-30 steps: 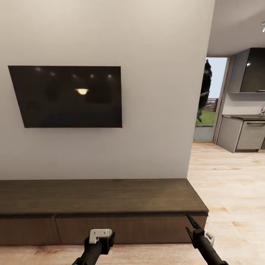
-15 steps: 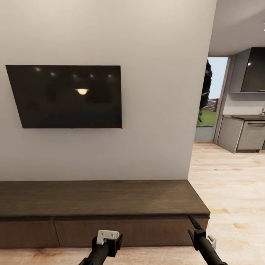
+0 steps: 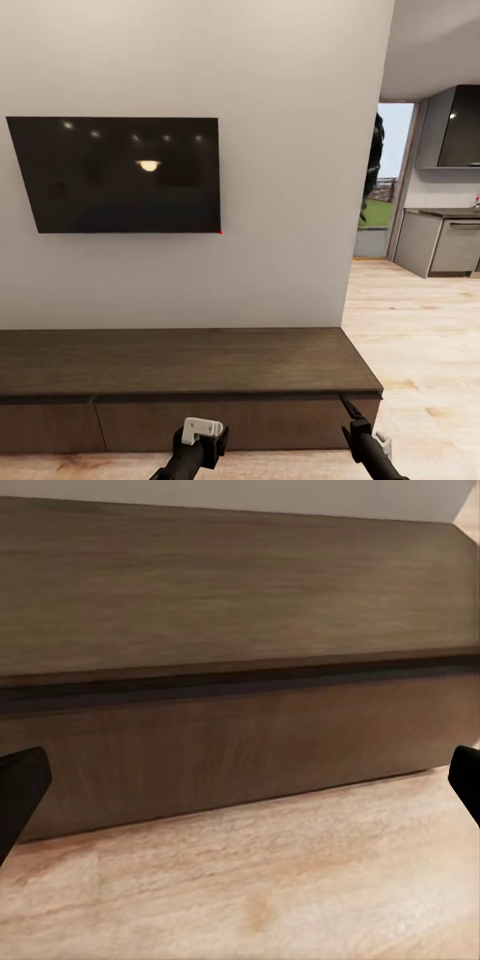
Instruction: Place each of the two pumpkins and all three candles from the living room inside a cabinet in the living room (use any cabinet), then make sure every cabinet is closed, and position the cauldron so it is next to a table in the living room.
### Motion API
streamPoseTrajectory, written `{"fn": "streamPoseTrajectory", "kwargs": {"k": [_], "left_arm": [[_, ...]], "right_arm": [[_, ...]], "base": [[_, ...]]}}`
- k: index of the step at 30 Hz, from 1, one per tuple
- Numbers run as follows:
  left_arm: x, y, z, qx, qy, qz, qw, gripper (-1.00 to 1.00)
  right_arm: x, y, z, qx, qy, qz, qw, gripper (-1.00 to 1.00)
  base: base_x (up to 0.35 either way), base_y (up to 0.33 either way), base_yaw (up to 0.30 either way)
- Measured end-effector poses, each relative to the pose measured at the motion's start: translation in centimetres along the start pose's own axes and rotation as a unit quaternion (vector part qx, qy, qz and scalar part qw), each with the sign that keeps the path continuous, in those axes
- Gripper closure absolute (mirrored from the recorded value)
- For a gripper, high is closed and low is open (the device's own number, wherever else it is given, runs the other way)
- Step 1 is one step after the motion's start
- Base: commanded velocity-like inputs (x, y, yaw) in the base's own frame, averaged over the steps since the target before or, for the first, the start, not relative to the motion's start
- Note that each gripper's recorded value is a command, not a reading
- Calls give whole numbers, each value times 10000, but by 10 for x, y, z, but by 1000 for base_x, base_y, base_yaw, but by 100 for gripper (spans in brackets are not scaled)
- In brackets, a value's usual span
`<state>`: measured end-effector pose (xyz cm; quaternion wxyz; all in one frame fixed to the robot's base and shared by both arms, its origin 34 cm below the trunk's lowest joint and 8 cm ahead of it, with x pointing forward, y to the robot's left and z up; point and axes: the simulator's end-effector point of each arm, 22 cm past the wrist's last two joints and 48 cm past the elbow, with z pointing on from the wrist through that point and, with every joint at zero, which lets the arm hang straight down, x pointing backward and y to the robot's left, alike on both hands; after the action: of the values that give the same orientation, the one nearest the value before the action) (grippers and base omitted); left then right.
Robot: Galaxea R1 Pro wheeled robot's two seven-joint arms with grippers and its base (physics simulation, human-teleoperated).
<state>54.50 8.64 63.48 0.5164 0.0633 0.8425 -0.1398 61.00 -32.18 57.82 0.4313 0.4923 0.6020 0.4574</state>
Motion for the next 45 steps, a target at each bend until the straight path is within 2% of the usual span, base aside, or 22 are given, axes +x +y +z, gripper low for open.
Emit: {"fn": "streamPoseTrajectory", "kwargs": {"k": [6,10,16,33,45], "left_arm": [[1,-1,0,15,9,20,10000,-100],[2,-16,0,158,32,114,9998,-100],[4,-23,0,230,68,161,9996,-100],[7,-25,0,246,139,152,9995,-100],[8,-24,0,230,145,153,9995,-100]], "right_arm": [[-1,-3,0,63,-2,1,10000,-100],[-4,-3,-1,80,-16,-13,10000,-100],[-4,-3,-1,72,-11,-18,10000,-100],[-4,-3,0,83,-13,-11,10000,-100],[-4,-10,-1,244,-20,-9,9997,-100]], "base": [[30,13,0],[73,45,0],[73,24,0],[121,25,0],[76,3,0]]}}
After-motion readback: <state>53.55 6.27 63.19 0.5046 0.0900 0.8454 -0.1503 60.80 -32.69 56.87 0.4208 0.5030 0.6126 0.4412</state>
